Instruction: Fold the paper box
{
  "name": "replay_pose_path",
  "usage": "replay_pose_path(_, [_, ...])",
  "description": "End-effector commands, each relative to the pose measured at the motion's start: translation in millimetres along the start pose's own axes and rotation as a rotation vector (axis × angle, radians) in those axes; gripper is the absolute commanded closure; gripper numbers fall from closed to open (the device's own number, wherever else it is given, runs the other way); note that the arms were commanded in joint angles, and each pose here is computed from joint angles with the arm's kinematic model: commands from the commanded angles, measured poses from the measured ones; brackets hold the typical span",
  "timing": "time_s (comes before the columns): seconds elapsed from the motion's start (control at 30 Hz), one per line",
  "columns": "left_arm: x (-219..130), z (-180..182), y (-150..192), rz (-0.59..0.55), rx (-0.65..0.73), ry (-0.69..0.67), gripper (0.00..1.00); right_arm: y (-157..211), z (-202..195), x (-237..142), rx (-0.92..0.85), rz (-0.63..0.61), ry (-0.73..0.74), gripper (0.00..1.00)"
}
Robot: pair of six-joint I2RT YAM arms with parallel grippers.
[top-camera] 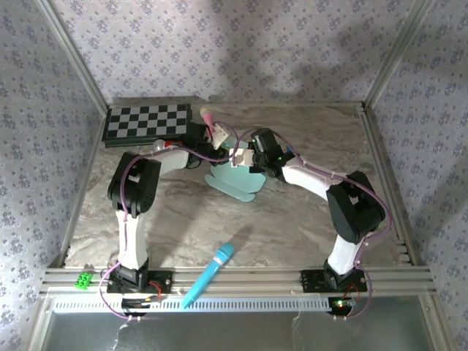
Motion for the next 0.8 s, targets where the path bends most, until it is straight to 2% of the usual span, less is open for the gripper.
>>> replay_pose_path(0.0, [2.8, -11.8, -10.2, -0.019, 0.039, 0.081, 0.65, 0.0, 15.8, 8.5, -0.025, -0.015, -0.106, 1.0])
replay_pose_path(0.07, [2.9, -12.6, -10.3, -0.019, 0.037, 0.09, 0.7, 0.1, 16.7, 8.7, -0.026, -0.013, -0.111, 1.0])
replay_pose_path(0.47, [-6.0, -27.3, -9.9, -0.024, 0.011, 0.046, 0.76, -3.4, 20.0, 4.4, -0.008, -0.037, -0.143, 1.0])
replay_pose_path(0.77, [-0.6, -25.7, -16.7, -0.047, -0.018, -0.001, 0.92, -9.5, 7.5, 2.4, 0.012, -0.054, -0.141, 1.0])
Point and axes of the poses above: each hand's point on the last joint's axis, 136 mm out from that joint toward the fingers, its own x axis out along the fingers, its own z axis along the line the jaws close on, y = z × x, the point moved 9 cm from there along -x, back along the fingers, and after that the axes turned 7 degrees about -x, right-handed, at the moved point
